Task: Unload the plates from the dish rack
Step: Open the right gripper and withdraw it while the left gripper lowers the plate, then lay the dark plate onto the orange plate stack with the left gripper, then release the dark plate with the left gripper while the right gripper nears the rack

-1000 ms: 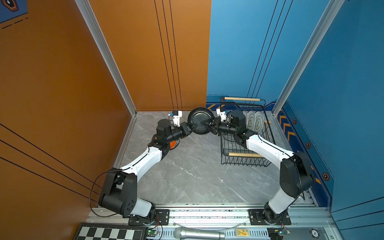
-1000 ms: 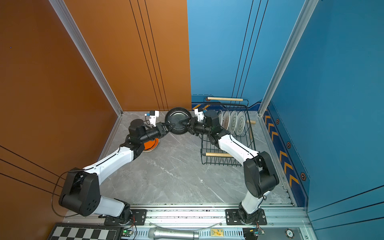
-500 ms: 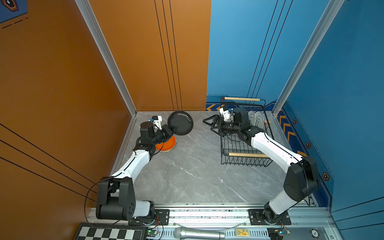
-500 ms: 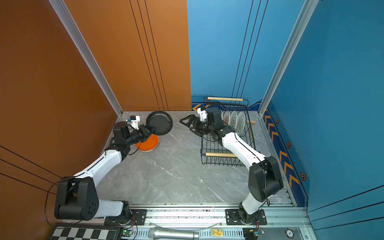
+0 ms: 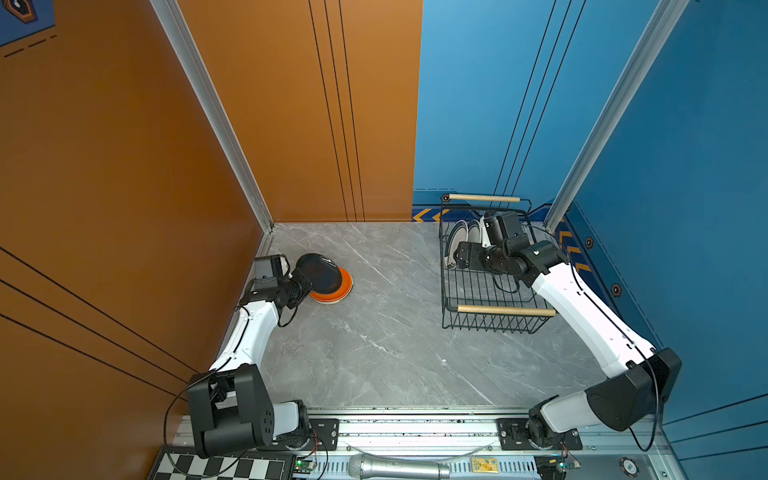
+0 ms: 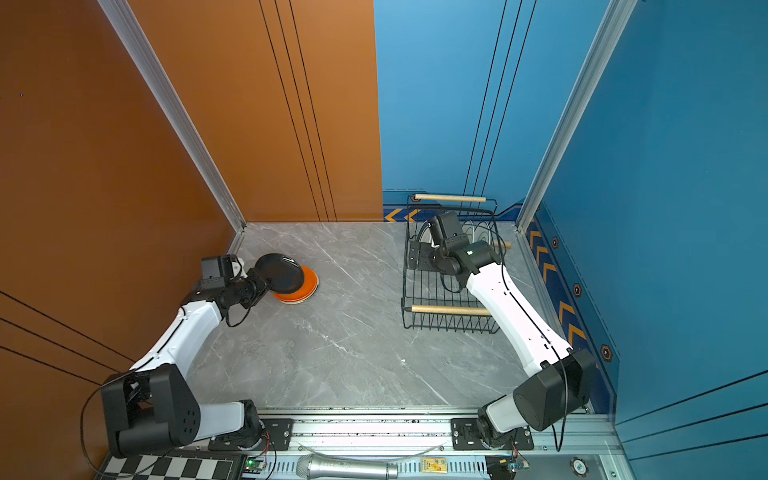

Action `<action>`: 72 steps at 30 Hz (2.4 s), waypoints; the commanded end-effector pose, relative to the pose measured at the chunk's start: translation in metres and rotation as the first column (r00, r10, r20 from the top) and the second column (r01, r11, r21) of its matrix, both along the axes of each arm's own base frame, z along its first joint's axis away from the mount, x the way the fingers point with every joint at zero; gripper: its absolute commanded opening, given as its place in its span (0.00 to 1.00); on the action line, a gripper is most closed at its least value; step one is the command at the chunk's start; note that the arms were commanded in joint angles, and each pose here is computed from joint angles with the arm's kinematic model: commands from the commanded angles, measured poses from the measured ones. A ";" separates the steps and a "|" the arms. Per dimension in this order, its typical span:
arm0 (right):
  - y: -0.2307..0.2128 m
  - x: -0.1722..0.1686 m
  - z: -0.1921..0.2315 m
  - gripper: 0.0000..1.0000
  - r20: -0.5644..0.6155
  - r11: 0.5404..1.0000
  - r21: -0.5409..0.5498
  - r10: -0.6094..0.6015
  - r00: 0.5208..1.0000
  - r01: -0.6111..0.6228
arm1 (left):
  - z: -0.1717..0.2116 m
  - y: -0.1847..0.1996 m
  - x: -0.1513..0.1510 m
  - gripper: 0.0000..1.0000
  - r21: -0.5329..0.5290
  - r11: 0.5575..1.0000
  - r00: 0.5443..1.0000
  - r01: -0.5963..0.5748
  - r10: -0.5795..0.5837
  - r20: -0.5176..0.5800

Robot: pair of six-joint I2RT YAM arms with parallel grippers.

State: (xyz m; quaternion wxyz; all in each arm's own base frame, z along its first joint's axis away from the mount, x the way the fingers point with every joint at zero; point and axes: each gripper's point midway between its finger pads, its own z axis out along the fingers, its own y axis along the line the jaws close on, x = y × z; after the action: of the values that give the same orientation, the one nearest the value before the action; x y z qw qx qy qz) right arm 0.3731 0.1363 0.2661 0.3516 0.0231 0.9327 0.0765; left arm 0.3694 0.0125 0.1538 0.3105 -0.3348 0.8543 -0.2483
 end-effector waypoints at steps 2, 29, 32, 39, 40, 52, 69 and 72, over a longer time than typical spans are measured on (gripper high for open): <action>-0.055 -0.017 -0.013 1.00 -0.038 0.963 -0.259 -0.089 0.995 0.076 | -0.016 0.021 -0.005 0.00 0.082 0.996 0.995 -0.022 0.030 -0.094; -0.068 -0.026 -0.034 1.00 -0.089 0.955 -0.289 -0.092 0.992 0.063 | -0.076 0.028 0.008 0.23 0.084 0.996 0.962 -0.012 0.034 -0.272; -0.068 -0.028 -0.036 1.00 -0.093 0.955 -0.289 -0.093 0.991 0.062 | -0.072 0.031 0.016 0.26 0.094 0.995 0.962 -0.014 0.039 -0.269; -0.066 -0.029 -0.038 1.00 -0.095 0.958 -0.282 -0.086 0.992 0.056 | -0.080 0.029 0.018 0.32 0.088 0.996 0.955 -0.001 0.027 -0.294; -0.066 -0.029 -0.038 1.00 -0.097 0.958 -0.283 -0.087 0.991 0.056 | -0.081 0.029 0.018 0.33 0.089 0.996 0.954 0.000 0.026 -0.298; -0.066 -0.030 -0.043 1.00 -0.106 0.957 -0.287 -0.078 0.991 0.045 | -0.091 0.019 0.031 0.44 0.098 0.994 0.945 0.052 -0.017 -0.327; -0.062 -0.008 -0.042 1.00 -0.112 0.988 -0.156 -0.027 0.993 0.010 | -0.063 0.028 0.018 0.68 0.176 0.981 0.946 0.078 -0.017 -0.323; -0.056 0.010 -0.039 1.00 -0.097 0.998 -0.070 -0.003 0.995 -0.004 | -0.049 0.027 0.012 0.71 0.181 0.980 0.954 0.088 -0.030 -0.297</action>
State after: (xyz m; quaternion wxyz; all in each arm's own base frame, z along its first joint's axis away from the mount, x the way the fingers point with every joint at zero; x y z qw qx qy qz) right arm 0.3630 0.0658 0.2168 0.2869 0.0231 0.9576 -0.0116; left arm 0.3947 0.0369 0.0903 0.1970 -0.3215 0.9169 -0.1307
